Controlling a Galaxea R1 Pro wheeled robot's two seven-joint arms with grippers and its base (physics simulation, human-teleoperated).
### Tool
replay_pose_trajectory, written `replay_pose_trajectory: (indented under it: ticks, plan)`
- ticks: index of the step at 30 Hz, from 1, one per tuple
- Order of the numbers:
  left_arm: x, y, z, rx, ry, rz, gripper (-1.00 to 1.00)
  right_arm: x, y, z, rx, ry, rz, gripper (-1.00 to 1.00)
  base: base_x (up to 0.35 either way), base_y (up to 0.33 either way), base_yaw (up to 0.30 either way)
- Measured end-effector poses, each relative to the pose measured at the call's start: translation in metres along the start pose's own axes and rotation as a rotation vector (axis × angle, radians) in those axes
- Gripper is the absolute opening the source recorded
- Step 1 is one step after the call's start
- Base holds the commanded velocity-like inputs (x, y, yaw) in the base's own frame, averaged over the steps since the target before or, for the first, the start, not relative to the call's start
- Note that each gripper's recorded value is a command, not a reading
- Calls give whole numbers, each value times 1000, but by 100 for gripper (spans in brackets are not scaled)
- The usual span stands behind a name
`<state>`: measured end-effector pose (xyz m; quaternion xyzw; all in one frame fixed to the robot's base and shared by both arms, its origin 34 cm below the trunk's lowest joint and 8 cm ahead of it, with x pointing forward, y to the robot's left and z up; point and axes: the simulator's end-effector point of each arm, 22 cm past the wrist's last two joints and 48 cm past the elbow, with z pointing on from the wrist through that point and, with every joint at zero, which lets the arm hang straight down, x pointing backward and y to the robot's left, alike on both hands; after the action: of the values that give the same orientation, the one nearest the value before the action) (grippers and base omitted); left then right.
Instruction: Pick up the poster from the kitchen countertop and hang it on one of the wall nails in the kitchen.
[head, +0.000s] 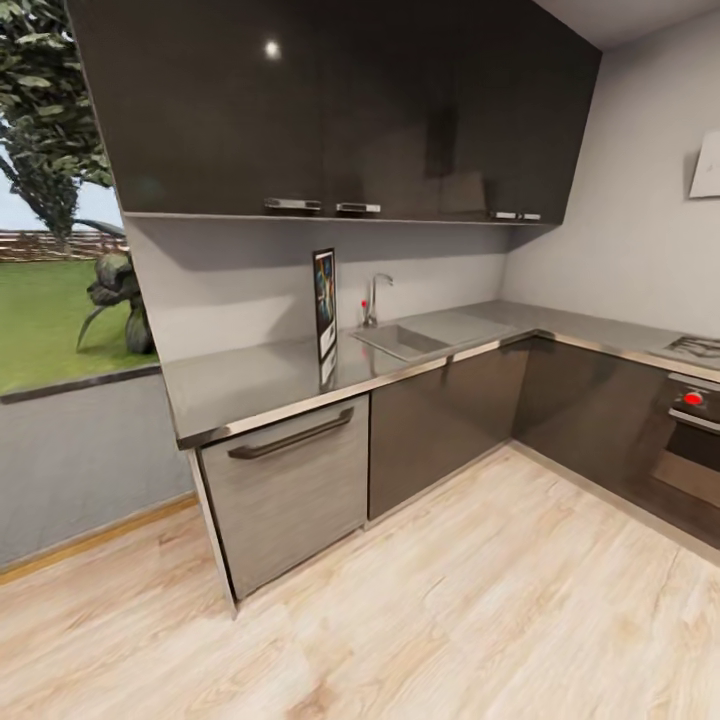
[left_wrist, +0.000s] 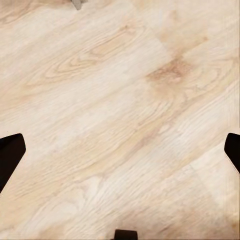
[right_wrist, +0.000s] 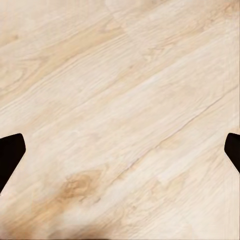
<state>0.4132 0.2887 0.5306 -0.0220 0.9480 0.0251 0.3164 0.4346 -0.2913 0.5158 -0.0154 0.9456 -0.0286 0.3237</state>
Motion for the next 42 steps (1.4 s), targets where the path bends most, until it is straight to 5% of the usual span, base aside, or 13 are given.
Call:
replay_pose_trajectory:
  ticks: [11,14,16,17,18,19,20,21,24,32,37,39,42]
  plan:
    - [-1,-4,0,10,-3,5,100,0,-2,0,4,1,5,100,223,-4,0]
    - [-31,-12,0,24,-66,8,100,-1,-4,0,8,-2,9,100,12,-1,0]
    - [-156,-17,-24,34,-323,5,100,-4,-8,1,12,-9,9,100,2,0,0]
    - [-181,-19,-33,37,-374,6,100,-7,-8,1,13,-22,9,100,0,0,0]
    - [-218,-43,-52,71,-385,-21,100,-35,-11,-2,18,-151,7,100,0,0,0]
    - [-283,-48,-92,79,-529,-39,100,-39,-13,-3,20,-169,6,100,0,0,0]
    - [-287,-54,-95,88,-527,-51,100,-41,-16,-3,23,-181,5,100,0,0,0]
    - [-316,-82,-114,130,-539,-98,100,-73,-42,-9,66,-286,22,100,0,0,0]
    - [-377,-97,-130,161,-593,-109,100,-103,-84,-28,155,-412,86,100,0,0,0]
    - [-499,-117,-162,203,-663,-99,100,-121,-121,-86,237,-565,90,100,0,0,0]
    - [-576,-128,-167,200,-691,-73,100,-118,-123,-110,243,-596,72,100,0,0,0]
    - [-616,-118,-139,84,-626,-76,100,-108,-121,-120,241,-593,67,100,0,0,0]
    - [-651,-116,-139,47,-687,-87,100,-99,-120,-128,241,-589,61,100,0,0,0]
